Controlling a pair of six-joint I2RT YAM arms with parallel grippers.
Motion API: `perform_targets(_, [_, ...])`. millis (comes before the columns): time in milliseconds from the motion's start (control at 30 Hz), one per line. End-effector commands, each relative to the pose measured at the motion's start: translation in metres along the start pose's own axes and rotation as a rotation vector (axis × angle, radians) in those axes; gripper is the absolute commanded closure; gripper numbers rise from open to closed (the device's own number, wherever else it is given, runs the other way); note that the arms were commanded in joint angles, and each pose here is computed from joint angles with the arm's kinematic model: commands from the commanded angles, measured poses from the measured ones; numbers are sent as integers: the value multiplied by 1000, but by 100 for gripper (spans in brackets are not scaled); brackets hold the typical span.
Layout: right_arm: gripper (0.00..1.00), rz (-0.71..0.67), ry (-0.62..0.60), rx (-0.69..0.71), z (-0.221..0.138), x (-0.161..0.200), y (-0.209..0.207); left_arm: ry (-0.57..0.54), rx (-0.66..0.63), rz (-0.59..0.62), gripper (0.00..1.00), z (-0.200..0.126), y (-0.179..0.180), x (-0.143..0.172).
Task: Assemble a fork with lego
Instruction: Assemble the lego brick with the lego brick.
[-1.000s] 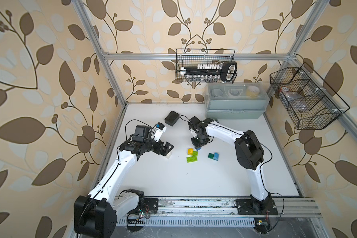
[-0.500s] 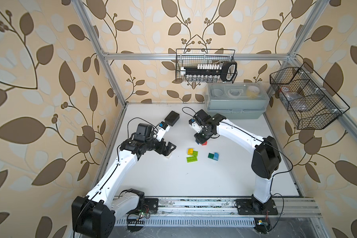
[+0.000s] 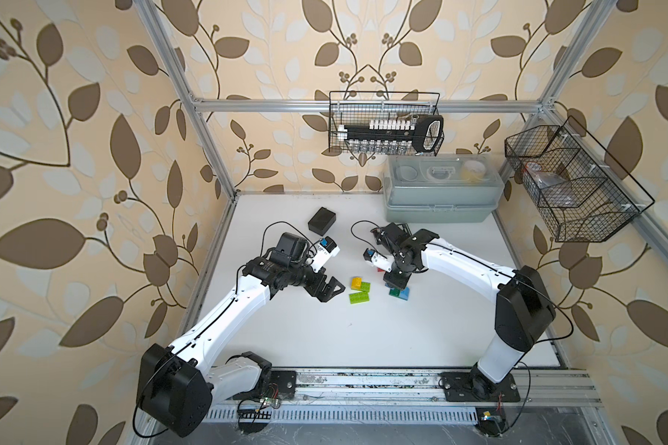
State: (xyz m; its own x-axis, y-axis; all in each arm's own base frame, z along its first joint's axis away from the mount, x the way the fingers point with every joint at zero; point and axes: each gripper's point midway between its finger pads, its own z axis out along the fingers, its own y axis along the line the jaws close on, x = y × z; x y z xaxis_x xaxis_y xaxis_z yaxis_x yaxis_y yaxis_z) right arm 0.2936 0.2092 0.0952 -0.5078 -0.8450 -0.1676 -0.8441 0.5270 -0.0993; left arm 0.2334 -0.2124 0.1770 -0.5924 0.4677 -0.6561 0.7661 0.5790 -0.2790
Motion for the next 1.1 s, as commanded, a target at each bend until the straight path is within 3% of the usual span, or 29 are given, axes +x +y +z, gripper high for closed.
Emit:
perform_targets(0, [100,-77,-13,-18,5,0,2,-45,-3,36,1,-4,-3,-19])
perform_targets(1067, [100,-177,91,-120,54,18,8,0,-65,25,1,3,9,-7])
